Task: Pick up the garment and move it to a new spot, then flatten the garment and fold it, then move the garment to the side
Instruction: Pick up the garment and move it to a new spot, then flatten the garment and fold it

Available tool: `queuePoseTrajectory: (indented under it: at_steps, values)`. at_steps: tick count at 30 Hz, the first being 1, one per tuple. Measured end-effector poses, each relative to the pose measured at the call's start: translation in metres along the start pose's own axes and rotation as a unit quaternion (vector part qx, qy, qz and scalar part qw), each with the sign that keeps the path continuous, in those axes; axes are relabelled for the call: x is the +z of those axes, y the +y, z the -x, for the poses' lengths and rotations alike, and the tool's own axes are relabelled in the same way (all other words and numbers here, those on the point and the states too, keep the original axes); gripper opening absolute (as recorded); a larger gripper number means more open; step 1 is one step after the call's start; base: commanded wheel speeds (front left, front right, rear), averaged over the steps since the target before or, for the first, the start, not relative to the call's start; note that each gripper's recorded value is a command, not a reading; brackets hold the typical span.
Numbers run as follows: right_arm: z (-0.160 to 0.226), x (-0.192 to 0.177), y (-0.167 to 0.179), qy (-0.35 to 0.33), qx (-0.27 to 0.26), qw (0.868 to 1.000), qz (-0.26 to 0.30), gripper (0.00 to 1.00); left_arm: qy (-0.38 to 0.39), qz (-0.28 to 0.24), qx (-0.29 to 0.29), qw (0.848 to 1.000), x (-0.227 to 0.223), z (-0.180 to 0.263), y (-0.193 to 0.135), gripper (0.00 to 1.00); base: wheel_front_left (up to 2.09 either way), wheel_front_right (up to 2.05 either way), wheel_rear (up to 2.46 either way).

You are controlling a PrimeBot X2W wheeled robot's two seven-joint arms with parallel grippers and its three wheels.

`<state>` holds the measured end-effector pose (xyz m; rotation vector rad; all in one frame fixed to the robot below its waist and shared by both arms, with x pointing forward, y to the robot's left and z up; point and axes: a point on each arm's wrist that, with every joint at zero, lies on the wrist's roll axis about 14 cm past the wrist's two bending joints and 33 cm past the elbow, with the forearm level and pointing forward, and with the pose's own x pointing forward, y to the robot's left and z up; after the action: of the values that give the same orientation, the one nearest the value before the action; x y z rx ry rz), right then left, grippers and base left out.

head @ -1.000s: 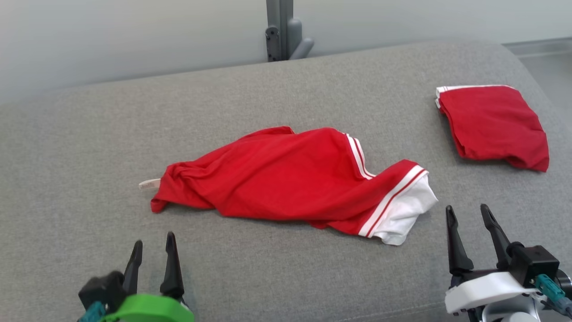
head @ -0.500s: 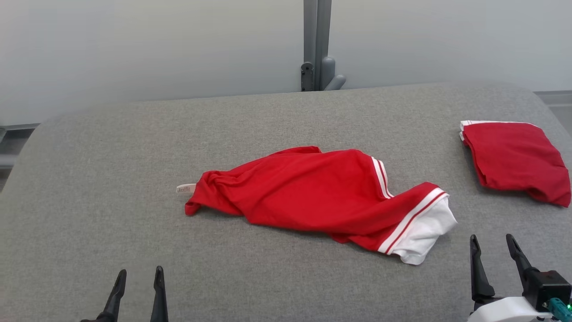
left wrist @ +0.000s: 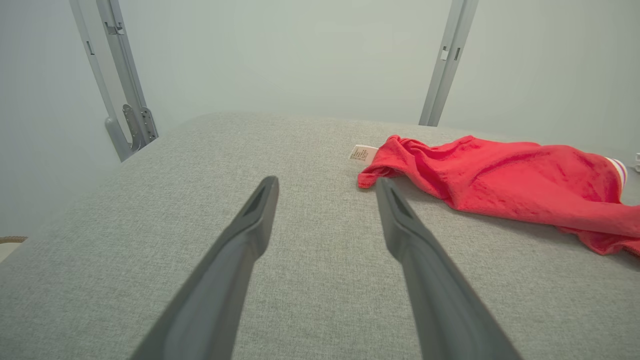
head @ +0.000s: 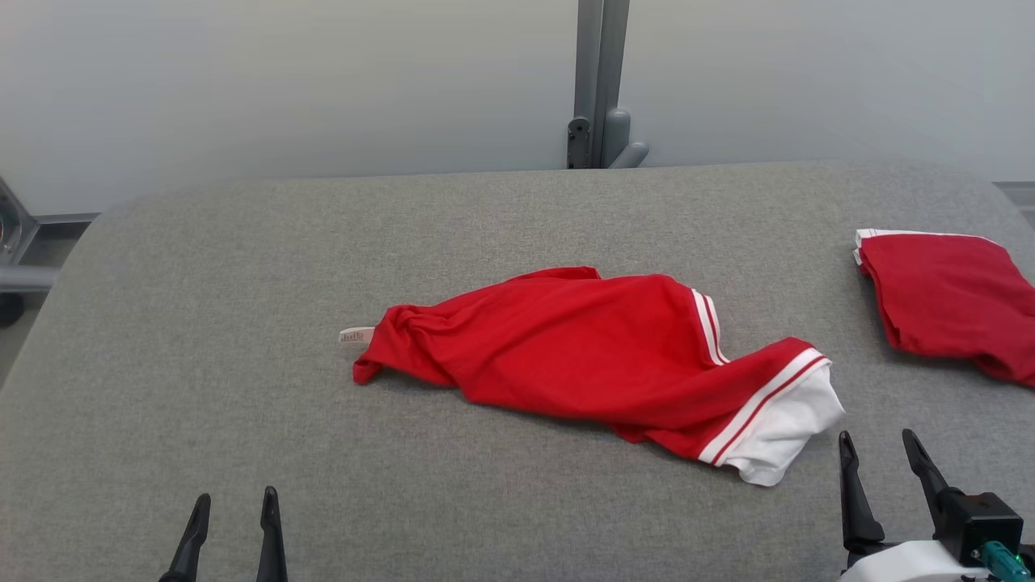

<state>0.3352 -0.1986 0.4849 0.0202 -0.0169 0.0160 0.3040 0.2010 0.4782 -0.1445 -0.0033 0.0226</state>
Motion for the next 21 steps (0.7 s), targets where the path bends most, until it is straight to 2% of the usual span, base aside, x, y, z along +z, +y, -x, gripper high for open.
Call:
queuePoseTrajectory:
  at_steps: [14, 21]
  values:
    - [0.003, -0.001, -0.001, 0.001, -0.003, 1.000, -0.001, 1.00, -0.004, -0.001, -0.012, 1.000, 0.003, -0.006, -0.007, 1.00, 0.00, 0.00, 0.00]
    - [-0.003, -0.002, -0.002, 0.003, -0.004, 1.000, 0.002, 1.00, -0.026, 0.004, -0.080, 0.996, 0.016, -0.046, -0.052, 1.00, 0.00, 0.00, 0.00]
